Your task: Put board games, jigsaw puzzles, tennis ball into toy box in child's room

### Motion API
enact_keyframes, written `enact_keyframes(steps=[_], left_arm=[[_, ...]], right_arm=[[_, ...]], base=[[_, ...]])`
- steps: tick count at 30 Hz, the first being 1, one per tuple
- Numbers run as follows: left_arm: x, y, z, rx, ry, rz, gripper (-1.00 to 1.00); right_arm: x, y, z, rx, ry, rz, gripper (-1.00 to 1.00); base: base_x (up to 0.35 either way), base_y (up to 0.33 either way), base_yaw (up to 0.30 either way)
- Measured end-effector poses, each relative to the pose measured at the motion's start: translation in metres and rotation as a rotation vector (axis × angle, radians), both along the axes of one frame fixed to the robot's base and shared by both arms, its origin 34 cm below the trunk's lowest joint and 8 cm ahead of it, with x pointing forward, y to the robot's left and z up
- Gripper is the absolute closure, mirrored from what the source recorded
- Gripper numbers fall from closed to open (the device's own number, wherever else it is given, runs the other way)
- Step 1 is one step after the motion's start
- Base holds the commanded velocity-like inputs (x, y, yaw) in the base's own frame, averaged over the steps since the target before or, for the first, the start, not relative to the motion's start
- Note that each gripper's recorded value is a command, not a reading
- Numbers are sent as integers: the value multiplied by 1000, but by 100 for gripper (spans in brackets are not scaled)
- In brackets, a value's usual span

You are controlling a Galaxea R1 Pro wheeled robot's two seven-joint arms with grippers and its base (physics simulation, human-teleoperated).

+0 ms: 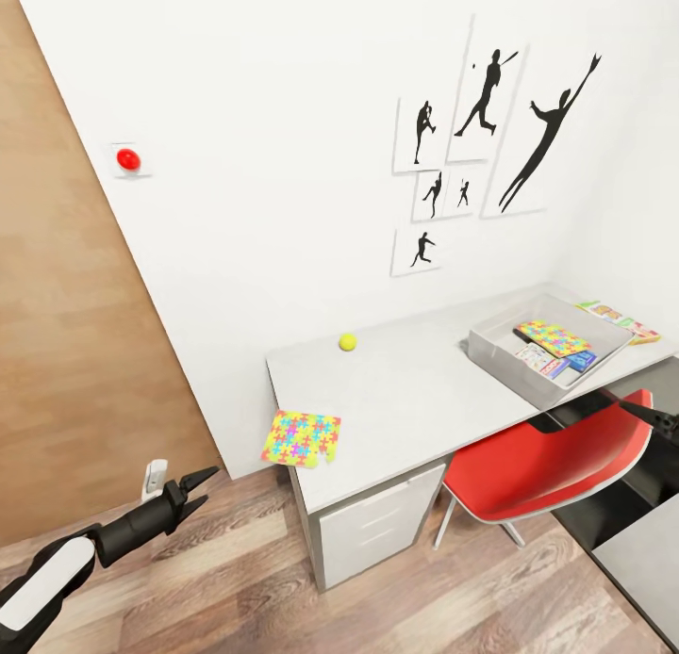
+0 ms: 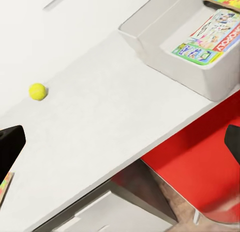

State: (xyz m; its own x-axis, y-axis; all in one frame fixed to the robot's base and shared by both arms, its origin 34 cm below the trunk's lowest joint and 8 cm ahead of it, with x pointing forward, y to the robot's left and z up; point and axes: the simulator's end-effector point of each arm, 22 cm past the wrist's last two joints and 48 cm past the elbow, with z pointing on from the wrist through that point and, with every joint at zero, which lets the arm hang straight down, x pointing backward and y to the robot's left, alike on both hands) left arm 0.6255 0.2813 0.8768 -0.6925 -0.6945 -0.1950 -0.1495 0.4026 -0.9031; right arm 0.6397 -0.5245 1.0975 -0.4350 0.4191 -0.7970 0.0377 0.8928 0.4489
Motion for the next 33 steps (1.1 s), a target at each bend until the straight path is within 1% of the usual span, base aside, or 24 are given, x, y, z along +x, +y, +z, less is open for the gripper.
enact_keyframes(steps=[9, 21, 33], left_arm=[[0, 0, -1, 0, 1, 0, -100], [0, 0, -1, 1, 1, 1, -100], [-2, 3, -5, 4, 12, 7, -100]], right_arm=[[-1, -7, 6, -22, -1, -3, -100], [-1, -9, 8, -29, -1, -3, -100], [-1, -9, 9, -30, -1, -3, -100]], base=[[0, 0, 0], [4, 0, 0], [105, 0, 0]])
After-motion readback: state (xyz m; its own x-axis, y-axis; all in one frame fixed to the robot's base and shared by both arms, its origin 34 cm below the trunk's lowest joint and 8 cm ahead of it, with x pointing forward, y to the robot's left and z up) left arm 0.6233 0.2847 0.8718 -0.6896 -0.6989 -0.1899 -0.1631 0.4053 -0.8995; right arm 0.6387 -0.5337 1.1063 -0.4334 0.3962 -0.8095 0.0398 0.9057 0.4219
